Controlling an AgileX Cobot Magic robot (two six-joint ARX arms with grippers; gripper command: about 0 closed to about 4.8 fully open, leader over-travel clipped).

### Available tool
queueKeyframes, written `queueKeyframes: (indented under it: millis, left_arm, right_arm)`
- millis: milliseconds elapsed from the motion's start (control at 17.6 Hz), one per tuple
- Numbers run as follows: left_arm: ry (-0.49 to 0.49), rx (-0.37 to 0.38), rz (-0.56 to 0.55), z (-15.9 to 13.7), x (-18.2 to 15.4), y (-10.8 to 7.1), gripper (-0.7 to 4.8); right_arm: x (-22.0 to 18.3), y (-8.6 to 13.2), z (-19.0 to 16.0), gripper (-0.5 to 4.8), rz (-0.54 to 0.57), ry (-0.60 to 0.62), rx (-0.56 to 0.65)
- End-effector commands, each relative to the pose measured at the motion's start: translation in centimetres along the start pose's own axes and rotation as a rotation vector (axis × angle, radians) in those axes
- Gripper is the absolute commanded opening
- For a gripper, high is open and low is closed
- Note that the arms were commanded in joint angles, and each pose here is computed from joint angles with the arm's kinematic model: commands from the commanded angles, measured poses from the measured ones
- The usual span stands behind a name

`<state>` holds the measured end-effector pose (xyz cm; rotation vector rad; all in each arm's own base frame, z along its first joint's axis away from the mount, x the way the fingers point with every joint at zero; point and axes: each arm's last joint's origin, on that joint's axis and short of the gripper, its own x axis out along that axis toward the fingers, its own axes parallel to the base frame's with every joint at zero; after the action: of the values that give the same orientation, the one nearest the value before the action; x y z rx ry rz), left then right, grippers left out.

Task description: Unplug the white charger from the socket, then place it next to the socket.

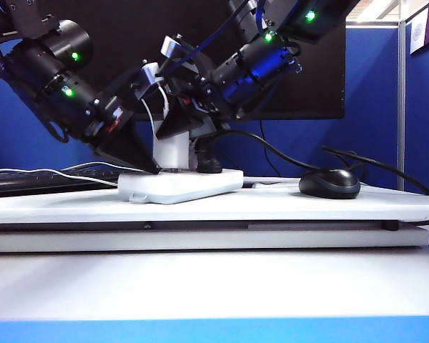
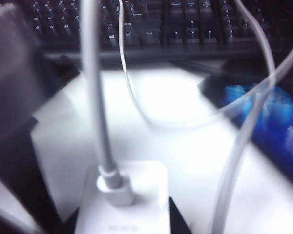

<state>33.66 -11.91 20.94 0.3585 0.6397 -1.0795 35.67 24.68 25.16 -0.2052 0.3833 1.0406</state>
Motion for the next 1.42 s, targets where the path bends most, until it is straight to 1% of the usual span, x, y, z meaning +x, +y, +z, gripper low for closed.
queueKeyframes:
  millis: [57,171,285,456,570,741,911,1082,1310,1424]
  left_arm:
    - [0.076,-0.046,-0.006,-1.2,0.5,-0.1,-0.06]
    - [0.074,-0.045,-0.006,-1.2,0.6,-0.1,-0.06]
    - [0.059,-0.036,-0.001,-1.0,0.6,0.0,-0.06]
    - [0.015,-0.032,0.012,-0.6,0.5,0.2,-0.06]
    - [-0.012,-0.025,0.005,-0.3,0.4,0.3,-0.06]
    - [-0.058,-0.036,-0.015,0.5,0.1,0.4,-0.06]
    - [-0.102,-0.006,-0.009,1.6,-0.6,0.4,-0.06]
    - [-0.168,0.041,0.038,3.3,-2.2,0.2,-0.06]
    - [-0.206,0.053,0.14,5.4,-4.6,-0.1,-0.06]
    - [-0.228,0.051,0.178,6.2,-5.8,-0.4,-0.06]
  right_arm:
    - [-1.4,0.4,3.4,0.0,0.007,-0.182,-0.053]
    - [-1.6,0.2,3.5,0.0,-0.023,-0.177,-0.063]
    - [-1.6,0.2,3.4,0.0,-0.025,-0.169,-0.068]
    - [-1.6,0.0,3.0,0.0,-0.037,-0.136,-0.056]
    - [-1.7,-0.3,2.8,0.0,-0.05,-0.119,-0.046]
    - [-1.9,-0.8,2.3,0.0,-0.055,-0.078,-0.024]
    - [-2.1,-1.1,1.8,0.0,-0.055,-0.041,-0.005]
    - [-2.6,-1.4,1.9,0.0,-0.063,-0.037,0.002]
    - [-4.2,-1.2,3.0,0.0,-0.075,-0.055,0.002]
    - [-5.3,-0.9,3.5,0.0,-0.078,-0.046,0.011]
